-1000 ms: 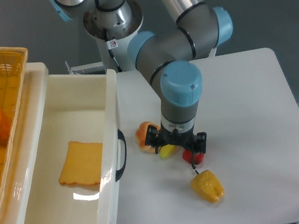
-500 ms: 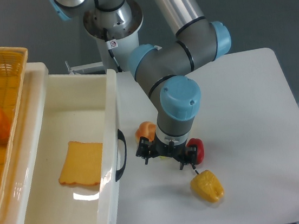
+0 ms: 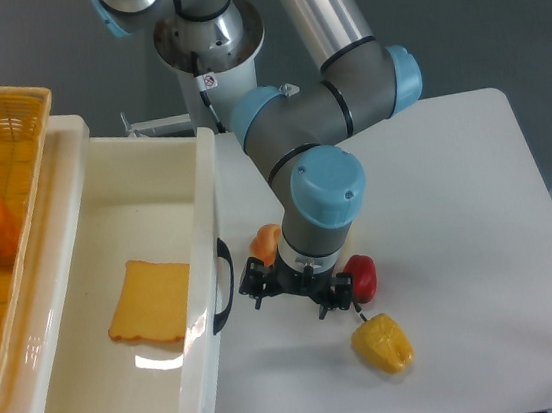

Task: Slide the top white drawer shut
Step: 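Move the gripper toward the drawer front beside its black handle, then push the drawer front with the gripper, sliding the drawer shut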

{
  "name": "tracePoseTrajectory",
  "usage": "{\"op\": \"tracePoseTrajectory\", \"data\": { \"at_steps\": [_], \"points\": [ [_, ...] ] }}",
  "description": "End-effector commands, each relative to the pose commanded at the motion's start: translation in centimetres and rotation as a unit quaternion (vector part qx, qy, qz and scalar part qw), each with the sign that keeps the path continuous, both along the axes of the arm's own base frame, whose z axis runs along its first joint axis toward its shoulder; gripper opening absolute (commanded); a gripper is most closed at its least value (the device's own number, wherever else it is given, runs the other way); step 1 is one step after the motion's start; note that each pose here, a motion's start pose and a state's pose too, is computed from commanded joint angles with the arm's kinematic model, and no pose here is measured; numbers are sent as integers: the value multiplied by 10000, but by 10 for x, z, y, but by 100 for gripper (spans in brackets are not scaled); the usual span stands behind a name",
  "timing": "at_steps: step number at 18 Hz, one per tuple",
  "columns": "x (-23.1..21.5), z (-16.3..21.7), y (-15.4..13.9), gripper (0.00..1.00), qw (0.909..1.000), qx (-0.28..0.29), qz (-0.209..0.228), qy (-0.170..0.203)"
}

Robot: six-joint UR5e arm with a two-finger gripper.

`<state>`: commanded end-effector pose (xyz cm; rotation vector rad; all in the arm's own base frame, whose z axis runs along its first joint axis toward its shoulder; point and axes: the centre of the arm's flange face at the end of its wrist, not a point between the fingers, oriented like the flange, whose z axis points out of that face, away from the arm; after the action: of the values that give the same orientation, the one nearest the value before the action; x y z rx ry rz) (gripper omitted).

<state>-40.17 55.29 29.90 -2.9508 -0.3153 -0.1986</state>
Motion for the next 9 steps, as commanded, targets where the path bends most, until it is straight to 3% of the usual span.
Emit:
{"op": "tracePoseTrajectory", "data": {
  "at_steps": [9],
  "points": [
    [3, 5, 3, 100, 9997, 209, -39, -131]
  ]
}}
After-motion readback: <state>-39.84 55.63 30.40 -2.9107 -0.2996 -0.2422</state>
